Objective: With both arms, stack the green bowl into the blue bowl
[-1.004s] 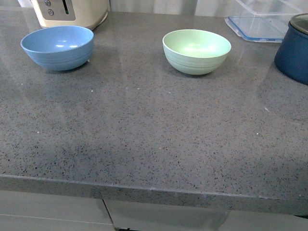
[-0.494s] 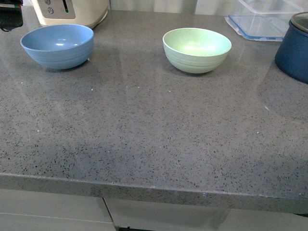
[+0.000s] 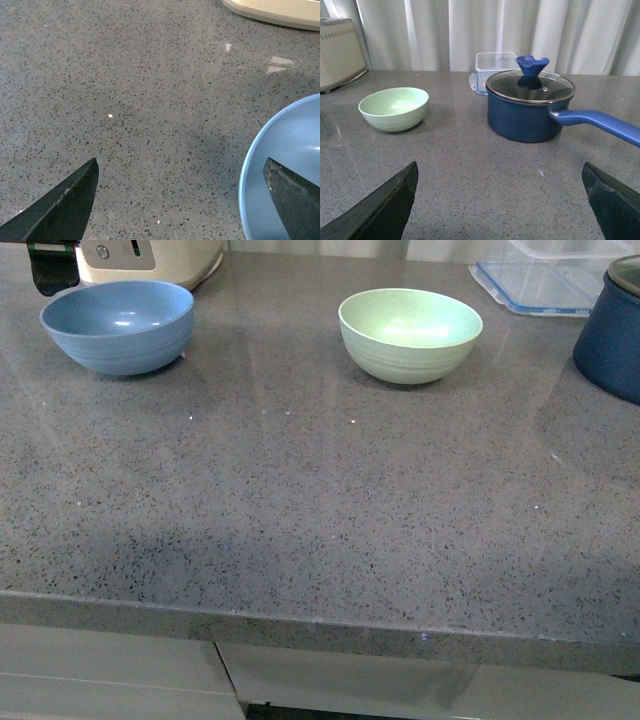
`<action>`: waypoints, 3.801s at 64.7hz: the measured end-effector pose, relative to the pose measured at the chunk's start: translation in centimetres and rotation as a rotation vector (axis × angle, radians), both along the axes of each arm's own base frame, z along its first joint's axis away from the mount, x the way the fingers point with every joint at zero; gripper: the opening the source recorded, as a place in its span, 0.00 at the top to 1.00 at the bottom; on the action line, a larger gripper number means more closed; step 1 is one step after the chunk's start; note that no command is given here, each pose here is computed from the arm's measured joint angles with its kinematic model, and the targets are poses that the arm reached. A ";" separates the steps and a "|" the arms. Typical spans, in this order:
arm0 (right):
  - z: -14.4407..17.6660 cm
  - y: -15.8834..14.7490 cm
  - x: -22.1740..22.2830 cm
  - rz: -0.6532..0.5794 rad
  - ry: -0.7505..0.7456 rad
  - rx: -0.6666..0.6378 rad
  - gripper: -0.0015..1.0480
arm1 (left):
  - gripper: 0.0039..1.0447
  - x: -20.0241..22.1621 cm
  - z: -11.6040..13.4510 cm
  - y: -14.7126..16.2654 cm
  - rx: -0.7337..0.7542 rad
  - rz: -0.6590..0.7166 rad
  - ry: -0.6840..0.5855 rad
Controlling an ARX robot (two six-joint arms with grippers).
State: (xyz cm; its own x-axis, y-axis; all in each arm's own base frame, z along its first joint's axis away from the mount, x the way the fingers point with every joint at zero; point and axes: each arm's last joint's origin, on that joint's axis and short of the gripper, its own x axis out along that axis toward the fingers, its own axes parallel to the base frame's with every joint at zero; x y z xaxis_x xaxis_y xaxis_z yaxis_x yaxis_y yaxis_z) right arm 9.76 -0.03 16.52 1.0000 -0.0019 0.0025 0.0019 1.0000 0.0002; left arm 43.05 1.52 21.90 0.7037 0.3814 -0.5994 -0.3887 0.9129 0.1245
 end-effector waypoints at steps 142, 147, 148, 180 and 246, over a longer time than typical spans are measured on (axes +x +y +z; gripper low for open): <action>0.0 0.0 0.0 0.000 0.000 0.000 0.10 | 0.96 4.9 0.9 -8.6 -0.225 -0.068 -0.034; 0.0 0.0 0.0 0.000 0.000 0.000 0.10 | 0.96 5.1 0.5 -9.7 -0.230 -0.091 -0.020; 0.0 0.0 0.0 0.000 0.000 0.000 0.10 | 0.96 5.1 0.4 -10.0 -0.230 -0.096 -0.016; 0.0 0.0 0.0 0.000 0.000 0.000 0.10 | 0.97 4.9 0.6 -13.9 -0.245 -0.168 -0.004; 0.0 0.0 0.0 0.000 0.000 0.000 0.10 | 0.38 4.9 -1.0 -12.3 -0.239 -0.084 -0.008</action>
State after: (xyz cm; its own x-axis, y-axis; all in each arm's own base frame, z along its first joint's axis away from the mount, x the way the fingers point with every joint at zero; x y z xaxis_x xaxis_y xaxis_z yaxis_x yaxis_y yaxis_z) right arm 9.76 -0.03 16.52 1.0000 -0.0019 0.0025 0.0019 1.0000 0.0002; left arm 47.96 -10.73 20.93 0.7320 0.1694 -0.6599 -0.3105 0.9451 -0.1019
